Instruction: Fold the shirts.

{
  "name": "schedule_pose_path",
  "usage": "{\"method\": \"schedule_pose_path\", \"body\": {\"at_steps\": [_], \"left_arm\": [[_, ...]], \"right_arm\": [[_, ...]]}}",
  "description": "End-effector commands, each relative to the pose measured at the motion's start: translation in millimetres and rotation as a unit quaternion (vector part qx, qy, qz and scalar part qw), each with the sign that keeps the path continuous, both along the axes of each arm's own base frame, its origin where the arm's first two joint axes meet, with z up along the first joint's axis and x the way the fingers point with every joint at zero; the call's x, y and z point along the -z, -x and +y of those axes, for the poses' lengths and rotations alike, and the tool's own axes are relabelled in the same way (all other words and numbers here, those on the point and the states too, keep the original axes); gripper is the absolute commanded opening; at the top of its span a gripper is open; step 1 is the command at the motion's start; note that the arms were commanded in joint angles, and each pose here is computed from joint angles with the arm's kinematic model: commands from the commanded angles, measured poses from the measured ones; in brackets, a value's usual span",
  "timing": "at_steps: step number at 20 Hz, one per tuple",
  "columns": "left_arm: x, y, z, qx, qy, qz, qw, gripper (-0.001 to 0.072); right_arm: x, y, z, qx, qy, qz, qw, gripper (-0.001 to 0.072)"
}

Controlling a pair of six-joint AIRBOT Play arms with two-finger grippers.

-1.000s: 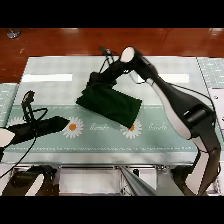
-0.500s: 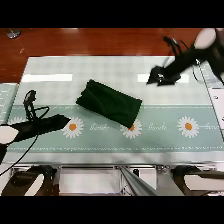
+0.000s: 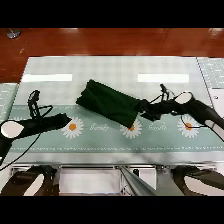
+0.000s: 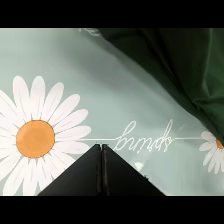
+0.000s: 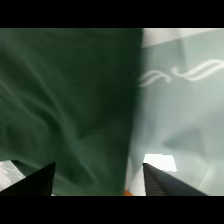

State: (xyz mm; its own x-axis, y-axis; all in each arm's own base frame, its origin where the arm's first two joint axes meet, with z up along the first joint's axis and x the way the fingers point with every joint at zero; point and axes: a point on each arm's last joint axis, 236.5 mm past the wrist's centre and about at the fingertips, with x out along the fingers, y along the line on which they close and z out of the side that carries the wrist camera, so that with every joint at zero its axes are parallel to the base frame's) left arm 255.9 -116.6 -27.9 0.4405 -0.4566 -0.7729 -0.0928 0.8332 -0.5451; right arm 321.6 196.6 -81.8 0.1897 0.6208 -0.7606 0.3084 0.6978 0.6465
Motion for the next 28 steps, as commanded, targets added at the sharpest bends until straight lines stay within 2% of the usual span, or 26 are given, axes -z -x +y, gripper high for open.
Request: {"method": "schedule_pose_path", "body": {"at_steps": [1, 2, 3, 5, 9, 15, 21, 26, 28], "left_arm": [[7.7, -1.1, 0.6, -0.003, 0.0, 0.012, 1.0, 0.0019], [8.1, -1.3, 0.7, -0.004, 0.0, 0.013, 1.0, 0.0019], [8.4, -1.5, 0.8, -0.004, -0.001, 0.013, 1.0, 0.0019], [8.3, -2.0, 1.0, -0.005, -0.001, 0.012, 1.0, 0.0019], [8.3, -1.9, 1.0, -0.005, -0.001, 0.012, 1.0, 0.0019], [8.4, -1.6, 0.9, -0.004, -0.001, 0.013, 1.0, 0.0019], [10.5, 5.7, -1.9, 0.005, 0.002, 0.027, 1.0, 0.0019], [11.0, 7.1, -2.3, 0.007, 0.002, 0.029, 1.0, 0.002], [11.0, 7.1, -2.3, 0.007, 0.002, 0.029, 1.0, 0.0019]], "right_arm": [[14.7, -7.5, 32.1, -0.007, -0.035, 0.015, 0.999, 0.0616], [15.5, -11.8, 40.0, -0.02, -0.039, 0.018, 0.999, 0.0608], [15.0, -15.5, 49.5, -0.038, -0.045, 0.021, 0.998, 0.0498], [0.2, -28.5, 66.9, -0.089, -0.06, -0.006, 0.994, 0.0041], [-90.8, -81.7, 85.3, -0.169, -0.055, -0.125, 0.976, 0.0039], [-229.7, -128.6, 31.0, -0.205, 0.087, -0.235, 0.946, 0.0039], [-289.7, -110.9, -93.0, -0.128, 0.136, -0.2, 0.962, 0.0039], [-293.8, -51.3, -234.3, 0.002, 0.211, -0.101, 0.972, 0.0039], [-295.0, -24.0, -272.0, 0.063, 0.222, -0.081, 0.97, 0.0039]]}}
